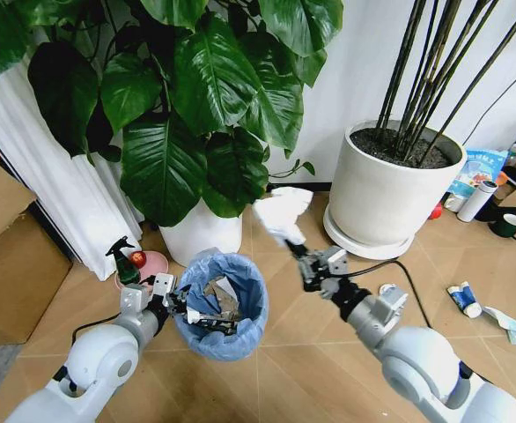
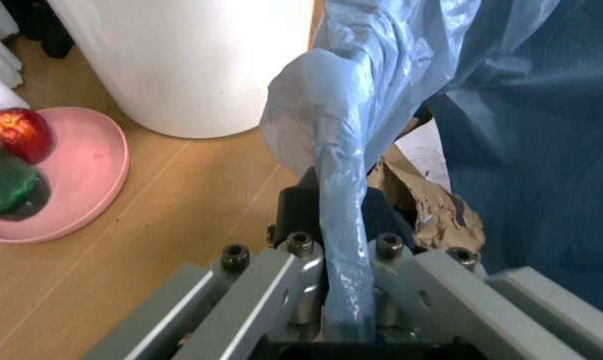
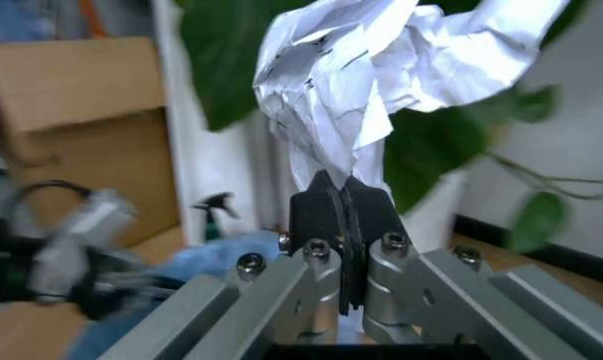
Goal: Pick up the trash bin and place the garbage on the floor into it.
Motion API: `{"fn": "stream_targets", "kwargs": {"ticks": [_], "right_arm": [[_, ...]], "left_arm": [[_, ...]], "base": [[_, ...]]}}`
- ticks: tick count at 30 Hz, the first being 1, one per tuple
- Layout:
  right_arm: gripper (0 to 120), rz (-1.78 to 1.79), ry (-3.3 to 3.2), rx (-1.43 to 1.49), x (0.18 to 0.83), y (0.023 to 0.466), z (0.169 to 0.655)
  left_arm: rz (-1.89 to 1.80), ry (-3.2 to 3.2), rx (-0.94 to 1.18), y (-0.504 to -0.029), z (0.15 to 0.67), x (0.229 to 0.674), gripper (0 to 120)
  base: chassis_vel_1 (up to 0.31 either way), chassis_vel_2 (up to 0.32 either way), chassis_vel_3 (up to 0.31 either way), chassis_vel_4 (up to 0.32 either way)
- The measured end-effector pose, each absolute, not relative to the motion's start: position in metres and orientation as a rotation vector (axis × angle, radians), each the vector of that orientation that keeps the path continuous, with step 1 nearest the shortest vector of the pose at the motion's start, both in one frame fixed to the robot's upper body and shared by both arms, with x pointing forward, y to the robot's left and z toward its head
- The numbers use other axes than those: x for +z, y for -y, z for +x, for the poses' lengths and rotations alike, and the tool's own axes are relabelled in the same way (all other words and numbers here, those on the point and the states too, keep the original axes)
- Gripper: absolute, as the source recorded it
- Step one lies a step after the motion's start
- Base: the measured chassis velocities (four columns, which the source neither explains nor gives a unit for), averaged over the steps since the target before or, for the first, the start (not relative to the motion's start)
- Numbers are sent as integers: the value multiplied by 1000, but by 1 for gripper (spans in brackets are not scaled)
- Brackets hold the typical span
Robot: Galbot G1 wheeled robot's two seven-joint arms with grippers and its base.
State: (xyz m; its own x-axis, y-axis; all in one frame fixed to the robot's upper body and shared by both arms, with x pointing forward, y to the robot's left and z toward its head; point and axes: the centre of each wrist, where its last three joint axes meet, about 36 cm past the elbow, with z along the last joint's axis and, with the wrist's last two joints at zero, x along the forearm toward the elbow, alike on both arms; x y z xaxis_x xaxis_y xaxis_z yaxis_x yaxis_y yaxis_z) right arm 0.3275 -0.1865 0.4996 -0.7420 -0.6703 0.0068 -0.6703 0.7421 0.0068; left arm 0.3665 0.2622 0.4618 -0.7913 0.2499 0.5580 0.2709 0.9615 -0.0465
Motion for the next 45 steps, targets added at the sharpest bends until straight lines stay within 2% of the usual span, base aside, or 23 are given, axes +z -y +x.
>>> {"fn": "stream_targets", "kwargs": {"ticks": [16, 18, 19, 23, 24, 28, 29, 34, 35, 42, 45], "right_arm": [[1, 1319, 2716, -17, 472, 146, 323], [13, 1305, 2704, -1, 468, 143, 325], [13, 1305, 2704, -1, 468, 143, 325], [30, 1288, 2708, -2, 465, 142, 326], [30, 1288, 2708, -2, 465, 142, 326], [50, 1266, 2727, -4, 465, 144, 327], [50, 1266, 2727, -4, 465, 144, 327], [72, 1085, 2838, 1, 467, 158, 338], [72, 1085, 2838, 1, 467, 158, 338], [97, 715, 2981, 84, 456, 213, 361], [100, 600, 3007, 117, 447, 234, 367]], "left_arm": [[-361, 2527, -49, -265, 373, 464, 0], [-357, 2529, -48, -266, 374, 465, 0], [-357, 2529, -48, -266, 374, 465, 0], [-350, 2532, -50, -269, 375, 466, 0], [-350, 2532, -50, -269, 375, 466, 0], [-349, 2529, -48, -268, 374, 465, 0], [-349, 2529, -48, -268, 374, 465, 0], [-336, 2533, -54, -271, 373, 465, 0], [-336, 2533, -54, -271, 373, 465, 0], [-333, 2545, -58, -273, 372, 467, 0], [-326, 2548, -64, -273, 371, 467, 0]], "base": [[0, 0, 0, 0], [0, 0, 0, 0], [0, 0, 0, 0], [0, 0, 0, 0], [0, 0, 0, 0], [0, 0, 0, 0], [0, 0, 0, 0], [0, 0, 0, 0], [0, 0, 0, 0], [0, 0, 0, 0], [0, 0, 0, 0]]}}
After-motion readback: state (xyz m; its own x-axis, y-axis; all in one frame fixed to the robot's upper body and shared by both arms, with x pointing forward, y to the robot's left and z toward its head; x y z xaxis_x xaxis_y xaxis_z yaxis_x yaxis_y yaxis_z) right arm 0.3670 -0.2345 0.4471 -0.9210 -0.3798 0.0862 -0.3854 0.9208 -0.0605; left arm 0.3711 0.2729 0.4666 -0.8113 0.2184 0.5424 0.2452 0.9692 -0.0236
